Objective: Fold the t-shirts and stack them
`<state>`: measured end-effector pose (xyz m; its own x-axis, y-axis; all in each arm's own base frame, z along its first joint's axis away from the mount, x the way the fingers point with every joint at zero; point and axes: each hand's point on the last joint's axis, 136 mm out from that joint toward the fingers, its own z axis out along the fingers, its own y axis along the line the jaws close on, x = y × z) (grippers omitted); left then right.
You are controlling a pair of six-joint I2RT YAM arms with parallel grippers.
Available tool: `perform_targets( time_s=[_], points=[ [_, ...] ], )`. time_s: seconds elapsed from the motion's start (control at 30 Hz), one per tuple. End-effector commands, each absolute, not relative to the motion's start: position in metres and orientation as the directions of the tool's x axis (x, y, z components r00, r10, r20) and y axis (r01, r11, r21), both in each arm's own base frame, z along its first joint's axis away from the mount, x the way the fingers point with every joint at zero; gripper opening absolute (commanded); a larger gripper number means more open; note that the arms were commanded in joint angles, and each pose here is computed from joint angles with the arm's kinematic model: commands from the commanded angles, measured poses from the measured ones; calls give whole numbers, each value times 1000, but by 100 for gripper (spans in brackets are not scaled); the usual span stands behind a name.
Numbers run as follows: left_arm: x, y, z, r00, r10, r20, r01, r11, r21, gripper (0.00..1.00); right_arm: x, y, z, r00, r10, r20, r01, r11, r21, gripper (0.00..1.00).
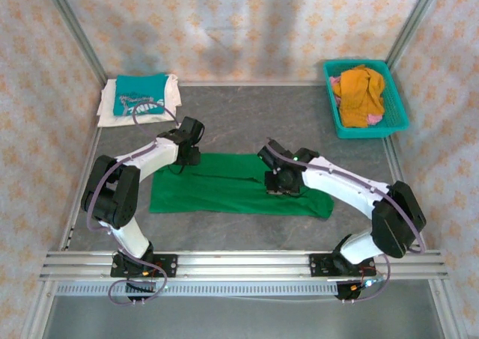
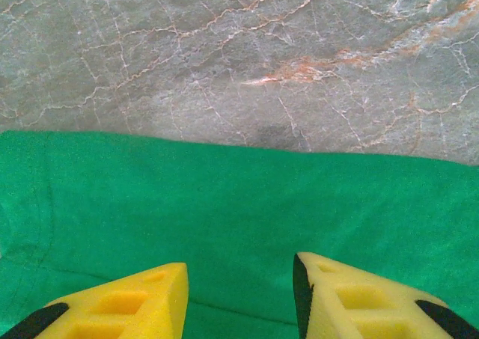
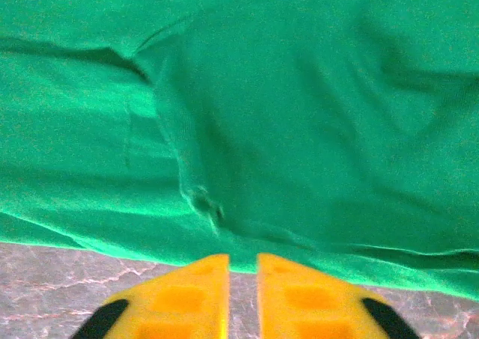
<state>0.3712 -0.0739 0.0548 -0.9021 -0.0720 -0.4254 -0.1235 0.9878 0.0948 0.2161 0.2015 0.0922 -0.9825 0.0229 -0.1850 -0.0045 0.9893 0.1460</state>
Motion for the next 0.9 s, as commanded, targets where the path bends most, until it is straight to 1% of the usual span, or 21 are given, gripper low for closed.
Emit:
perform_targets(
  time_s=[0.0,0.03,0.1,0.17,0.2,0.3,0.43,0.5,0.57,0.6,0.73,0.8,0.87],
  points=[
    [373,-70,49,-897,-78,-436,-145,982,122,42,212,203,92,-982,60,-180,32,987,155,30],
    [374,-71,49,-897,-76,-435,-142,983,120,42,215,204,97,-979,62,-194,29,985,168,34],
    [376,-73,53,-893,-74,-444,-136,985,110,42,224,208,112,-966,61,-250,11,980,197,37],
    [381,-74,59,-886,-72,-458,-135,985,107,42,237,201,124,-945,99,-313,36,979,201,43],
    [384,-74,61,-884,-69,-462,-132,985,106,42,245,193,127,-935,134,-328,68,977,204,43],
    [395,-75,65,-889,-77,-451,-133,987,95,42,265,167,119,-914,241,-326,179,962,207,43],
    [410,-75,56,-907,-136,-399,-149,989,3,42,288,138,99,-896,294,-333,264,955,134,41],
    [416,-71,54,-914,-111,-391,-134,990,32,40,295,130,86,-891,323,-320,301,946,119,41],
    [420,-68,52,-926,-94,-366,-127,990,66,39,303,131,73,-887,355,-294,326,934,145,40],
    [420,-67,41,-941,-93,-326,-125,989,77,37,307,134,67,-889,363,-280,330,930,160,39],
    [418,-66,30,-948,-109,-300,-132,989,59,37,319,140,46,-892,369,-259,341,928,150,39],
    [411,-61,21,-955,-137,-264,-158,986,61,37,323,144,37,-899,367,-239,342,929,140,38],
    [401,-56,10,-957,-183,-224,-194,981,27,37,329,149,28,-900,367,-233,341,929,147,37]
  ],
)
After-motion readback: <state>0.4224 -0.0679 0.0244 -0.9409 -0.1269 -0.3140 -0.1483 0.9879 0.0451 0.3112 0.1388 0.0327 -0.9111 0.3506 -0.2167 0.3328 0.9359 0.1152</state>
